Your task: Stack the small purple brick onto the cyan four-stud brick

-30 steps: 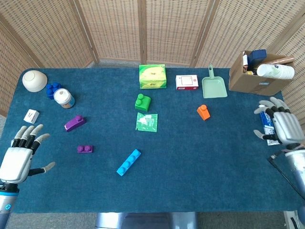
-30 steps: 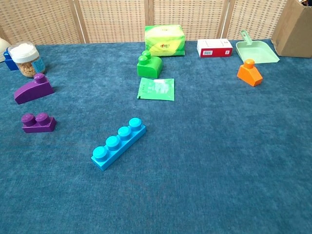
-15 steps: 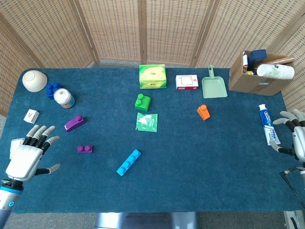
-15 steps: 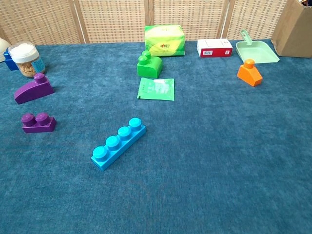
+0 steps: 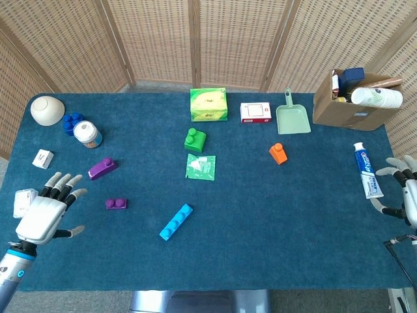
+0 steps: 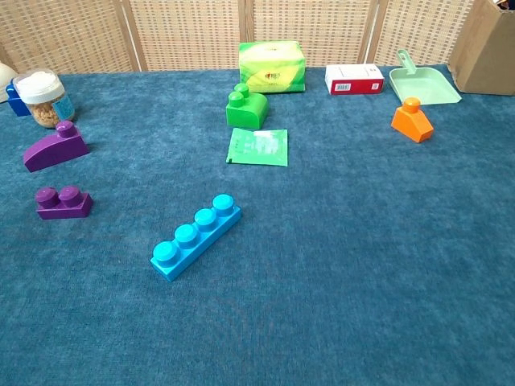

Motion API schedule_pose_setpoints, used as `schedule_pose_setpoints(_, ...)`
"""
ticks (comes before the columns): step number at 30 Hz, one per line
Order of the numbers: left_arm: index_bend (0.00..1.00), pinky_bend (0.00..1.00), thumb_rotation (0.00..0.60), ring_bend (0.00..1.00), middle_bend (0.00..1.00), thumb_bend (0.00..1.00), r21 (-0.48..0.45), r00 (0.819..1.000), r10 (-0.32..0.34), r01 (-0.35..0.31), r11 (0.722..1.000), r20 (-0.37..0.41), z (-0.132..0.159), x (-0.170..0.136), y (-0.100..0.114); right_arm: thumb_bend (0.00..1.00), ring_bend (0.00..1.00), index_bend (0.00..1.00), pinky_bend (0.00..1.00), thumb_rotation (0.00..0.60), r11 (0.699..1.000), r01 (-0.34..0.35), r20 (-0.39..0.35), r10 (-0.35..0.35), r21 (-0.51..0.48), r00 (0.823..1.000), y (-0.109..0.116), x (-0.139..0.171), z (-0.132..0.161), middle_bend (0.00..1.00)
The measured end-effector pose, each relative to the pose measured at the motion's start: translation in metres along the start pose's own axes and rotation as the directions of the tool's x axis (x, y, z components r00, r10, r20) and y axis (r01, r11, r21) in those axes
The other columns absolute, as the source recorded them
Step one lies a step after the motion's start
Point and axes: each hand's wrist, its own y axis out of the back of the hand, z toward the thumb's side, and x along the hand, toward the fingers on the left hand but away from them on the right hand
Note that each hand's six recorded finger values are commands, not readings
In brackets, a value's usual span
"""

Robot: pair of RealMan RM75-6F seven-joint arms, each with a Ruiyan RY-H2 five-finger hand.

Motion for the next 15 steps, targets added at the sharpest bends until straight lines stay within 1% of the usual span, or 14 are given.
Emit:
schedule_pose_setpoints(7,0.24,0.00,0.488,0.00,0.09,0.11,0.019,0.998,-0.037,0.038,0.999,-0.041,-0.003,0.010,-0.008,0.19,0.07,0.35,0.11,0.600,1.000,-0.007,0.010,0.007,-0.006,1.000,-0.004,0.002,-0.003,0.19)
schedule_pose_setpoints(15,0.25,0.00,0.484,0.00,0.09,0.11,0.005,0.996,-0.075,0.076,0.997,-0.045,0.002,0.028,-0.016,0.19,0.07,0.35,0.11,0.600,1.000,-0.011,0.025,0.012,-0.014,1.000,-0.008,0.003,-0.008,0.19)
